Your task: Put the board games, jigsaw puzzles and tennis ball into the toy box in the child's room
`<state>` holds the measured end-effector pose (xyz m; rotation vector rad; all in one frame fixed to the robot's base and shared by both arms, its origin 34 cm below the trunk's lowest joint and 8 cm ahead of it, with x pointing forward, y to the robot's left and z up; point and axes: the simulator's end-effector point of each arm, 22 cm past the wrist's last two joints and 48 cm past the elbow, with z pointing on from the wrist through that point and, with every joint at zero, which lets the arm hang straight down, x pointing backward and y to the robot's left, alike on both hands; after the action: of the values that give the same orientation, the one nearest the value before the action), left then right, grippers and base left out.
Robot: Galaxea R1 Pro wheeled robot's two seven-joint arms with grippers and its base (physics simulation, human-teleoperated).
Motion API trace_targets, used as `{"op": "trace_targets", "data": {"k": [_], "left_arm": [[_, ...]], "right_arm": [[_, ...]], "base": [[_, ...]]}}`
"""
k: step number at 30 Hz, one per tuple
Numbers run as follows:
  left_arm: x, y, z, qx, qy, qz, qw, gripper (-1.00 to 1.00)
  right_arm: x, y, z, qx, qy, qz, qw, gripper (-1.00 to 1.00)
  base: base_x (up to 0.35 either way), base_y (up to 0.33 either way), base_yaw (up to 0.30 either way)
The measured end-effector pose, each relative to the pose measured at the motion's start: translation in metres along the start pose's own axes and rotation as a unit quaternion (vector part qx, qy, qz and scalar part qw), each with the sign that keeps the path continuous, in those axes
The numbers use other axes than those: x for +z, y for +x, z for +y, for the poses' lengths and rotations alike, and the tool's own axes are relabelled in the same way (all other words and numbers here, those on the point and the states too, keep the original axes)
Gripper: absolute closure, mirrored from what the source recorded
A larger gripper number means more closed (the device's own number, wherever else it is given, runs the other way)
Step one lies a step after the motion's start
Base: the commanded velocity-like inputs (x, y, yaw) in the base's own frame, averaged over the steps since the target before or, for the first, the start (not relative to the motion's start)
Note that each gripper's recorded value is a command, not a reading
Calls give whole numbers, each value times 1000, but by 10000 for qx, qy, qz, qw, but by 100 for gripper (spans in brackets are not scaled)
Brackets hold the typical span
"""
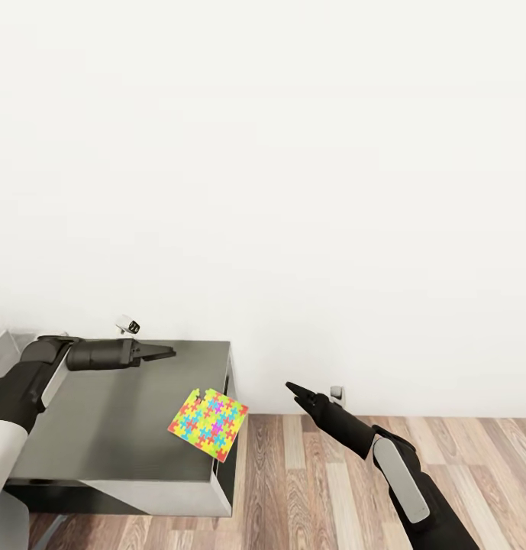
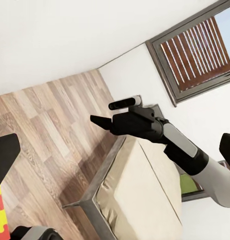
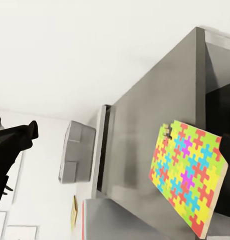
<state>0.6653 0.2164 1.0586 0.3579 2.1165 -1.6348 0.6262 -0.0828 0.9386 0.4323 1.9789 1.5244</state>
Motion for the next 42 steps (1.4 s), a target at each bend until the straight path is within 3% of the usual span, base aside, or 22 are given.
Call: {"op": "trace_targets", "data": {"k": [9, 22, 42], "left_arm": [[-2, -3, -7, 74, 4, -19, 10000, -100], [-5, -8, -18, 184, 10, -48, 9998, -100], [-8, -14, -34, 322, 25, -92, 9994, -100]], "right_arm": [[-3, -8, 8, -186, -80, -180, 9996, -100], [-7, -10, 33, -309, -456, -226, 9982, -100], [-13, -18, 49, -484, -547, -272, 9970, -100]], "base": [[0, 0, 0], [16, 5, 0], [78, 29, 0]]}}
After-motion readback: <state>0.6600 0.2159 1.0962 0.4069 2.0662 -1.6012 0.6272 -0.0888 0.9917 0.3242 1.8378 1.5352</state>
